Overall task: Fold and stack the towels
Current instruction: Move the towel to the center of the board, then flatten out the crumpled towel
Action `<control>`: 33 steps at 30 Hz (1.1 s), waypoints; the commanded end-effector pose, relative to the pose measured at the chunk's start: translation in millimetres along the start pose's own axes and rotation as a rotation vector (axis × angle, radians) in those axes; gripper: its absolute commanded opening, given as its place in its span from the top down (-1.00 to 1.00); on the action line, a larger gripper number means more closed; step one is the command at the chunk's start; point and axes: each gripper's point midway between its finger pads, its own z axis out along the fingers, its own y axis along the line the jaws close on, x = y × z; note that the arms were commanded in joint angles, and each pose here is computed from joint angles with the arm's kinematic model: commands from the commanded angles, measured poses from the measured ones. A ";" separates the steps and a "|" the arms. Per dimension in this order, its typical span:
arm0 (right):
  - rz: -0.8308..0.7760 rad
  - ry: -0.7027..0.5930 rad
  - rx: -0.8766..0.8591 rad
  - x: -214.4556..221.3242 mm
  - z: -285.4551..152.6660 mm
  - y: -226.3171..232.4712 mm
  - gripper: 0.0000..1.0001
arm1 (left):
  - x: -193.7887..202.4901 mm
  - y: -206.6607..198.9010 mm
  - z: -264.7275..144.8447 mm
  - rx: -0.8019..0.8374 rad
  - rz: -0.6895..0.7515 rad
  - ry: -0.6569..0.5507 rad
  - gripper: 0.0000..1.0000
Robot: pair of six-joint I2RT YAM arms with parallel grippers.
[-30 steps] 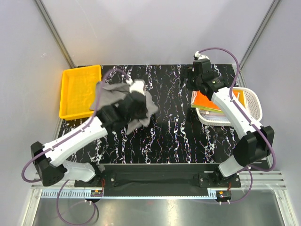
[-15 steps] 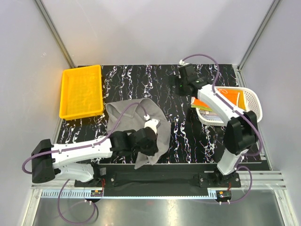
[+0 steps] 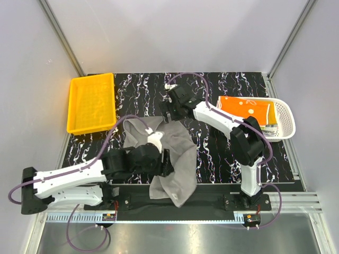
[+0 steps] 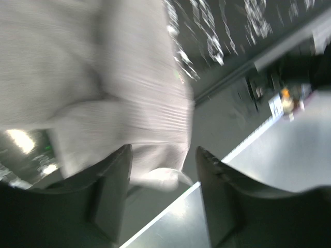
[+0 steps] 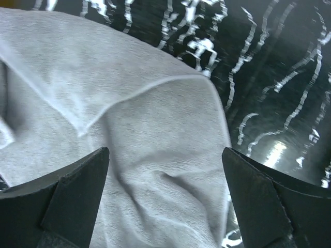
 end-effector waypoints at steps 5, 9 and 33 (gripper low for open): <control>-0.047 -0.135 -0.084 -31.3 -22.3 40.3 -0.50 | -85.5 98.4 -44.8 -0.386 -0.352 -0.330 -0.11; -0.145 -0.100 -0.141 -8.6 -16.5 90.0 -0.17 | -102.1 154.4 -42.2 -0.509 -0.460 -0.388 0.09; -0.297 -0.142 -0.072 22.7 50.6 119.1 -0.21 | -114.2 272.6 51.8 -0.669 -0.753 -0.274 -0.16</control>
